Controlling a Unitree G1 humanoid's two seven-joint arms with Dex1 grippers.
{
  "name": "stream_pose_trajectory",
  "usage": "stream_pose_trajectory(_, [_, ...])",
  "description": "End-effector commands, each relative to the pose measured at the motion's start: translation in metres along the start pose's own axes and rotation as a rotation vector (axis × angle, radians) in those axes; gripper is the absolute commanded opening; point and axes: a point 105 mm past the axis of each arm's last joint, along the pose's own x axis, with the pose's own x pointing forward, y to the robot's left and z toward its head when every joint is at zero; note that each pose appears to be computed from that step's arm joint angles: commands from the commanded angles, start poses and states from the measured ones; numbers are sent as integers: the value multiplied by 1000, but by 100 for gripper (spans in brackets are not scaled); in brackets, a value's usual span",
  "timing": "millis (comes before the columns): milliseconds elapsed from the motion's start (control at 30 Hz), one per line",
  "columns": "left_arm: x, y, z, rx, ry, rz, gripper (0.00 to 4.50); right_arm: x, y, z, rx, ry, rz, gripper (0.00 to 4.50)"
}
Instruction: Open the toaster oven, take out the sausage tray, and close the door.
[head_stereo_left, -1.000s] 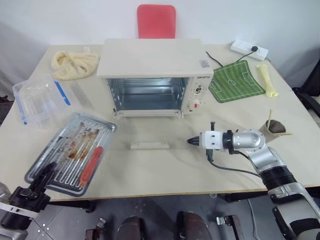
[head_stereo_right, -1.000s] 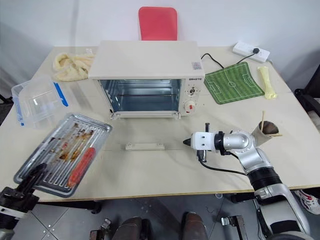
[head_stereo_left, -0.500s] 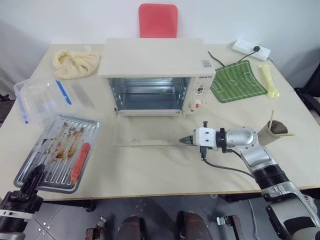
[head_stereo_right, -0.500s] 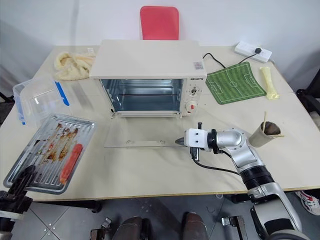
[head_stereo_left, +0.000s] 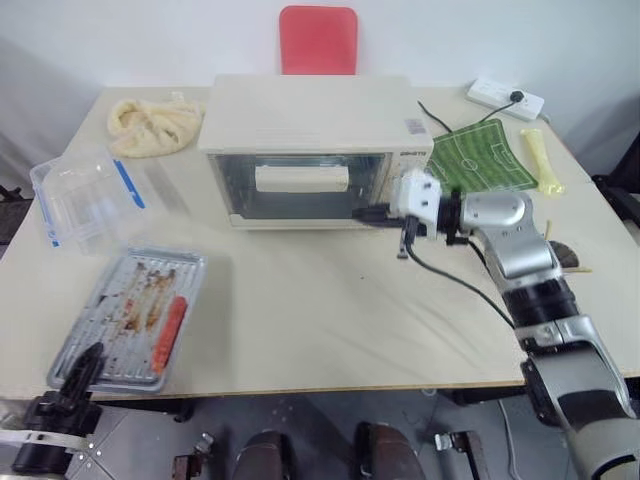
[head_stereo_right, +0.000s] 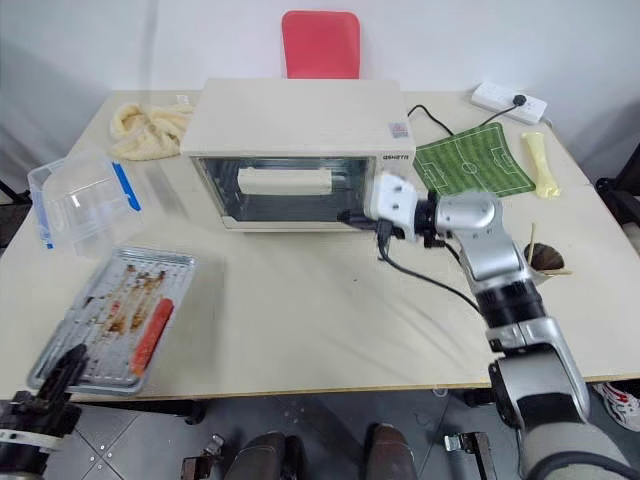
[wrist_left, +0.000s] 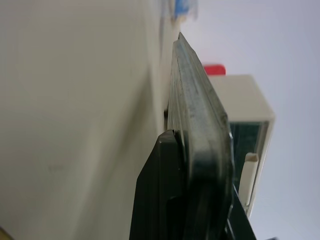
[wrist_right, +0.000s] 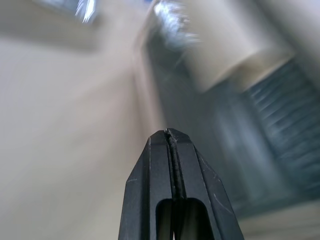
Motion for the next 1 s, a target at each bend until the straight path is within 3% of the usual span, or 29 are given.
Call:
stream_pose_trajectory(33, [5, -8, -10, 15, 70, -24, 0, -6, -23, 9, -32, -36, -100, 3])
stream_pose_trajectory(233, [19, -8, -35, 10, 243, -33, 0, -7, -36, 22, -29, -75, -158, 3])
stream_pose_trajectory(433, [33, -9, -55, 8, 429, -50, 0, -17, -12, 27, 24, -71, -57, 3])
stream_pose_trajectory(1000, [94, -43, -108, 88, 965, -146, 0, -63, 35, -6, 99, 166, 89, 3])
